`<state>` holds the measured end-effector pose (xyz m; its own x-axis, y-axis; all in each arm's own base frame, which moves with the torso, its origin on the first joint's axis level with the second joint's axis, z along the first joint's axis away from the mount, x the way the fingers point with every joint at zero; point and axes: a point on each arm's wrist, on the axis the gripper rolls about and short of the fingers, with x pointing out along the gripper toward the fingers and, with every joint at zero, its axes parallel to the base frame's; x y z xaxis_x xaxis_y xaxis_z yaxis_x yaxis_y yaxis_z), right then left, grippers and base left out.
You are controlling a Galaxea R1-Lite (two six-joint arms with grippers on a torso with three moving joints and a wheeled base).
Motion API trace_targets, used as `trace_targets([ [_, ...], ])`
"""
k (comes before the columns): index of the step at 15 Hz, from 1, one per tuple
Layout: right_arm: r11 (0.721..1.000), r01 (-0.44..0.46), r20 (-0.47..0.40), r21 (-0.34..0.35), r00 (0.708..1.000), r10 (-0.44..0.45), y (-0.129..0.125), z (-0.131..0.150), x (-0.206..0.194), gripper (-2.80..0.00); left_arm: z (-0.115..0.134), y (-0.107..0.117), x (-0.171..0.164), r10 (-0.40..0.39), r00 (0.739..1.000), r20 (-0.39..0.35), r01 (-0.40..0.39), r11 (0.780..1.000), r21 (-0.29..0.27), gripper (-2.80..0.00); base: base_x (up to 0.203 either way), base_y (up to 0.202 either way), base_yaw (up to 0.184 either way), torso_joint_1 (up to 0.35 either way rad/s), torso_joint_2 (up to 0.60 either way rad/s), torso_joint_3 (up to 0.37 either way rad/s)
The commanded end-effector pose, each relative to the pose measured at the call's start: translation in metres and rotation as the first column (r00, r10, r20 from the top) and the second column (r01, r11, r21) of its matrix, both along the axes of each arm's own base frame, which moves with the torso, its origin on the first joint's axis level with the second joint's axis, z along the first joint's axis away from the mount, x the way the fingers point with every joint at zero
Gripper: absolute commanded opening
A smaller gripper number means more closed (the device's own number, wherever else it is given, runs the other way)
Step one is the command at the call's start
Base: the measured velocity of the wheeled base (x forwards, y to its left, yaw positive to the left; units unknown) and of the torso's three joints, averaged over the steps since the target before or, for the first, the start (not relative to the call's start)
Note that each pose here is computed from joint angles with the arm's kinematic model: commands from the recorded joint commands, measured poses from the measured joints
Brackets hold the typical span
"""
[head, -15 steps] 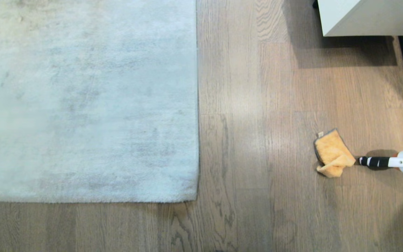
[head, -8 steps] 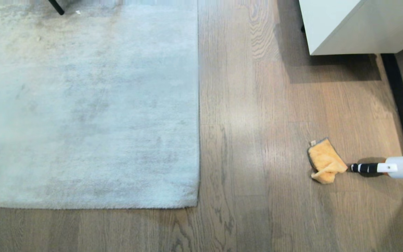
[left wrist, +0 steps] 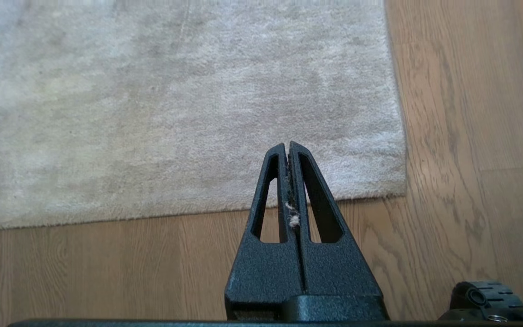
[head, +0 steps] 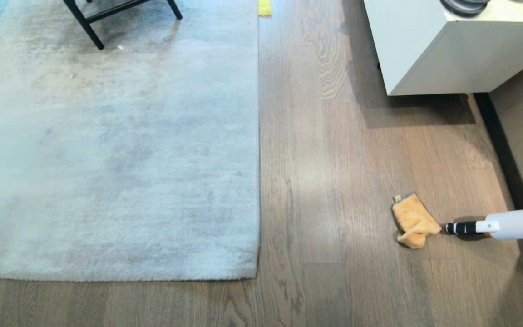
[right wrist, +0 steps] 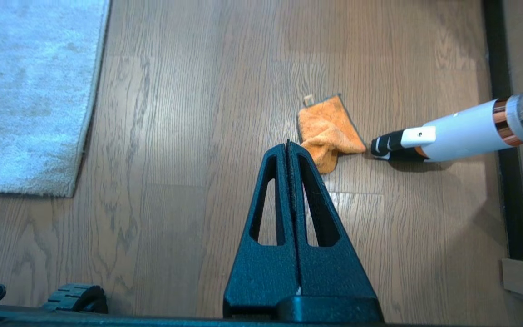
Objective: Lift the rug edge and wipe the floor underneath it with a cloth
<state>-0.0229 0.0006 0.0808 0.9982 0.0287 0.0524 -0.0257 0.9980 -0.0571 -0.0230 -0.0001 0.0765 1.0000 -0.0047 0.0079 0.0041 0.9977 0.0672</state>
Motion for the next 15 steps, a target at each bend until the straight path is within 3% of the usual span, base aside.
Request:
trace_targets([
  [1, 1.0, 0.0, 0.001, -0.001, 1.0, 0.0, 0.0, 0.0001, 0.0, -2.8, 0.0, -0.0001, 0.0, -0.001, 1.0, 0.0, 0.001, 1.0, 0.006, -2.8, 0.0, 0.0, 0.0, -0.002, 0.0, 0.198],
  [15, 1.0, 0.0, 0.001, -0.001, 1.0, 0.0, 0.0, 0.0001, 0.0, -2.8, 0.0002, 0.0, 0.0, -0.002, 1.0, 0.001, 0.002, 1.0, 0.017, -2.8, 0.0, 0.0, 0.0, 0.0, 0.0, 0.2],
])
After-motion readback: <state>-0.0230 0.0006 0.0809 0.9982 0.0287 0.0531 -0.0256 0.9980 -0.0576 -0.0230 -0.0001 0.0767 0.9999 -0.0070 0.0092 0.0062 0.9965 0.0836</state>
